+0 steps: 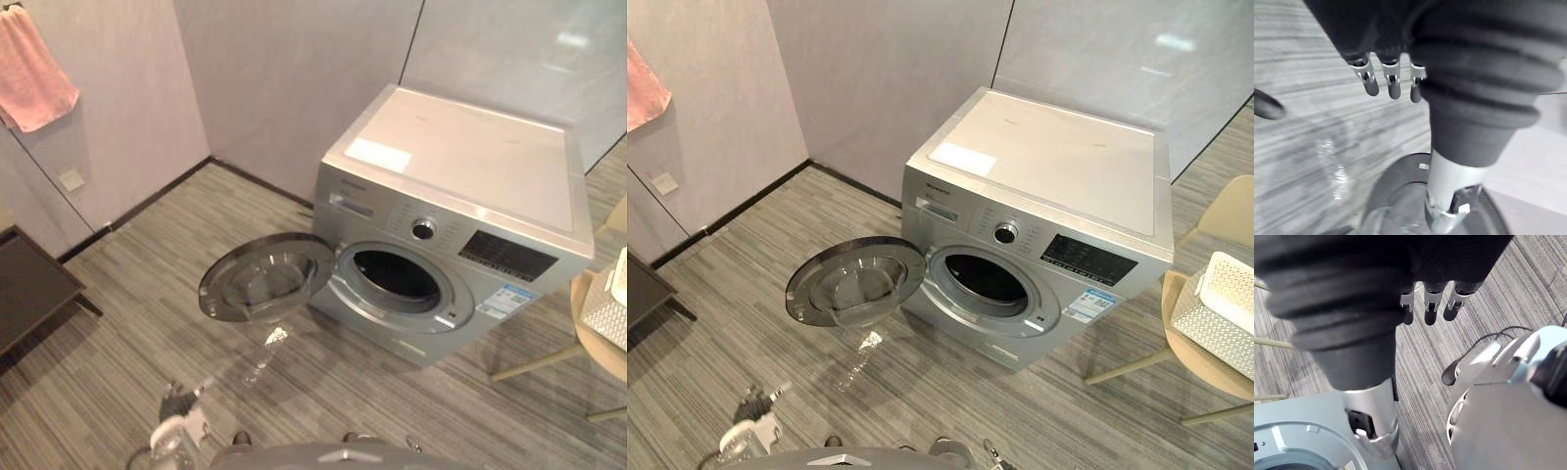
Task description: Pick up the laundry basket with both hands and put the clothes into the washing machine.
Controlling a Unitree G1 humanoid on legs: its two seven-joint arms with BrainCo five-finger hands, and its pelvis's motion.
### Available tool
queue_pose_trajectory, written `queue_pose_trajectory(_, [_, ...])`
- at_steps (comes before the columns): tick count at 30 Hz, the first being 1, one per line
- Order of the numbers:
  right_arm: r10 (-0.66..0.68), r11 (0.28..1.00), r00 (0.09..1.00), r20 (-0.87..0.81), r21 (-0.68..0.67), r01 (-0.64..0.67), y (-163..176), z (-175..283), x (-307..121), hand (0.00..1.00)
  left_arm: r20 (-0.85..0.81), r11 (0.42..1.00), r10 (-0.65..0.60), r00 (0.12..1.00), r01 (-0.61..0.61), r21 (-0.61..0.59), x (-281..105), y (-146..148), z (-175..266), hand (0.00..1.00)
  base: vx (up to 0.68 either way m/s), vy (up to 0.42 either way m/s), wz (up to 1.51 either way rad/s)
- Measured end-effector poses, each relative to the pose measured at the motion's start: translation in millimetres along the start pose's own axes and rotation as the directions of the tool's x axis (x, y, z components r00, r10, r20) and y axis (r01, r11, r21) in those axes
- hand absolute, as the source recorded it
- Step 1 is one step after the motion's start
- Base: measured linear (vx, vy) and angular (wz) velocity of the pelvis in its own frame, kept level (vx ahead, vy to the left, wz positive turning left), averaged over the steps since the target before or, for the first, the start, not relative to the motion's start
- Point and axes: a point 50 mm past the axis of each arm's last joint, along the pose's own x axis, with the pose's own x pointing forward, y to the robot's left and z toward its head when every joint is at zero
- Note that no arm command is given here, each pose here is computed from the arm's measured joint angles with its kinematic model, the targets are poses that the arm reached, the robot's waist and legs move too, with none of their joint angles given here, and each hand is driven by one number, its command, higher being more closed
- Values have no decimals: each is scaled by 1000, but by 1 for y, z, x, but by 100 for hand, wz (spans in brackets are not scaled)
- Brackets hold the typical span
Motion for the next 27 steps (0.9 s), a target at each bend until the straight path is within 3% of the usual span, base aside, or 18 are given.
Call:
queue_pose_trajectory(6, [-10,1000,1000,-18,10,10,-13,-8,-2,0,201,998,55,978,-59,15,18,15,65,0,66,24,-9])
queue_pose_trajectory(10, [-5,997,1000,4,75,5,-16,5,1,0,332,983,101,938,-145,109,39,33,133,0,58,20,-41])
queue_pose_trajectory(14, [22,991,999,38,134,-26,-2,22,5,0,429,973,118,896,-190,129,51,29,208,0,38,29,-30])
queue_pose_trajectory(18, [96,980,994,59,169,-105,29,36,6,0,623,974,46,781,-173,144,31,-11,317,0,-33,-6,-6])
queue_pose_trajectory(21, [184,966,976,119,164,-202,54,45,1,0,727,979,-33,685,-125,163,4,-47,368,0,-110,-1,-31])
queue_pose_trajectory(27, [344,926,915,208,84,-368,96,55,-16,0,713,972,-143,687,-37,231,0,-95,368,0,-139,44,-58])
